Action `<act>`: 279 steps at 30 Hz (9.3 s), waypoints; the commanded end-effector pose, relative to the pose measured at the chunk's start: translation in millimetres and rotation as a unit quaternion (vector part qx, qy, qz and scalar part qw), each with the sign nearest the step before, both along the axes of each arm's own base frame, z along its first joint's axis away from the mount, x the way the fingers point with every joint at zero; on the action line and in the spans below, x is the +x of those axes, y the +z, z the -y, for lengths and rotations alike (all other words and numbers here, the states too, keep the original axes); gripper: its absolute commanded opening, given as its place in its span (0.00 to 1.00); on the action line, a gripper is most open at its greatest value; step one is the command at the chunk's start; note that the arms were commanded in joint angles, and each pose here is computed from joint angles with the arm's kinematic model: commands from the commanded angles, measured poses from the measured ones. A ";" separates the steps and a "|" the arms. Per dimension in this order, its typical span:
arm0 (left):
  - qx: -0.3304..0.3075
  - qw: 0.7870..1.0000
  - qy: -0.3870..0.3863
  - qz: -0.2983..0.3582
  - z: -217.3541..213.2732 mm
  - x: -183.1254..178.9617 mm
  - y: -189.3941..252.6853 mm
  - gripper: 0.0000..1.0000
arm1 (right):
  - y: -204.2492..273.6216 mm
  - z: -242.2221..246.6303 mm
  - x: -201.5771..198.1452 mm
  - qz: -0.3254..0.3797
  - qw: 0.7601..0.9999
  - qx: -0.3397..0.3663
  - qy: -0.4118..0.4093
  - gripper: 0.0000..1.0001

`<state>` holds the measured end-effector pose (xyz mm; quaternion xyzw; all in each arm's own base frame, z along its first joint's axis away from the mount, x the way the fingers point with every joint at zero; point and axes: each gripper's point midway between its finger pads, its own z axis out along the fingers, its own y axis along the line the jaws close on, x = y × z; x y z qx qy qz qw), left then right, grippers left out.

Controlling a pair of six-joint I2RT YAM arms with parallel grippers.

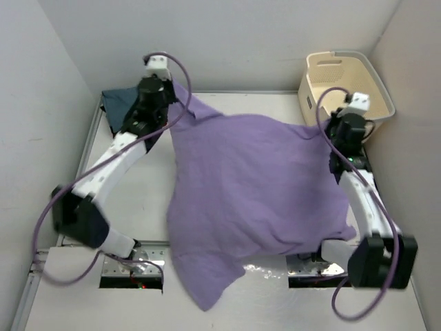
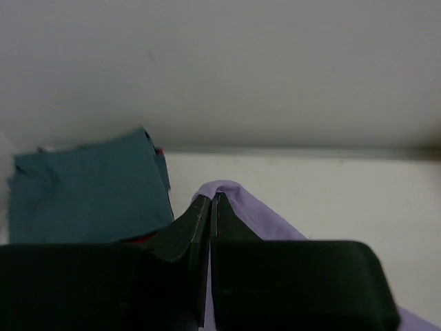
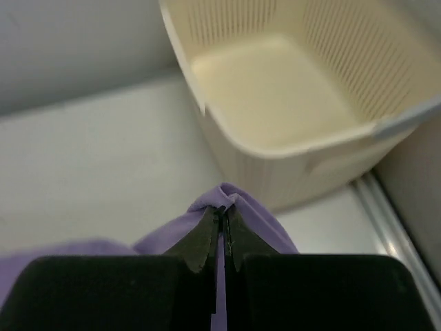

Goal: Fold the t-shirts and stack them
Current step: Flatten out the tshirt, then fold the flattened tshirt in 1/3 of the way, then grap the side of the flattened tshirt closest away from the robot with both arms

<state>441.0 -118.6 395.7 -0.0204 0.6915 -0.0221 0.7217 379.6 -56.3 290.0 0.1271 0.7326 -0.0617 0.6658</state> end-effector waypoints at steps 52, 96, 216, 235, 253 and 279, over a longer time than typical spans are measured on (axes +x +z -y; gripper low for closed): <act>-0.177 0.926 0.020 -0.332 -44.6 -20.6 -224.2 0.00 | -167.3 3.6 14.9 -0.218 0.976 0.001 -0.024 0.00; -0.196 0.890 -0.008 -0.412 12.1 -19.0 -268.3 1.00 | -215.9 -24.9 -22.1 -0.304 0.949 0.076 0.016 0.99; -0.129 0.708 -0.015 -0.695 16.2 -308.7 -402.7 0.00 | -296.5 -39.1 -214.7 -0.487 0.860 0.132 -0.078 0.60; -0.146 0.761 -0.085 -0.627 48.3 -254.5 -352.2 0.00 | -316.5 -53.9 -223.7 -0.474 0.859 0.186 -0.058 0.00; -0.094 0.685 0.075 -0.719 -12.9 -324.7 -381.2 0.40 | -298.3 -53.2 -202.3 -0.472 0.867 0.156 -0.022 0.00; -0.118 0.720 -0.008 -0.684 23.8 -281.7 -375.8 0.00 | -294.6 -54.1 -197.4 -0.465 0.873 0.146 -0.003 0.00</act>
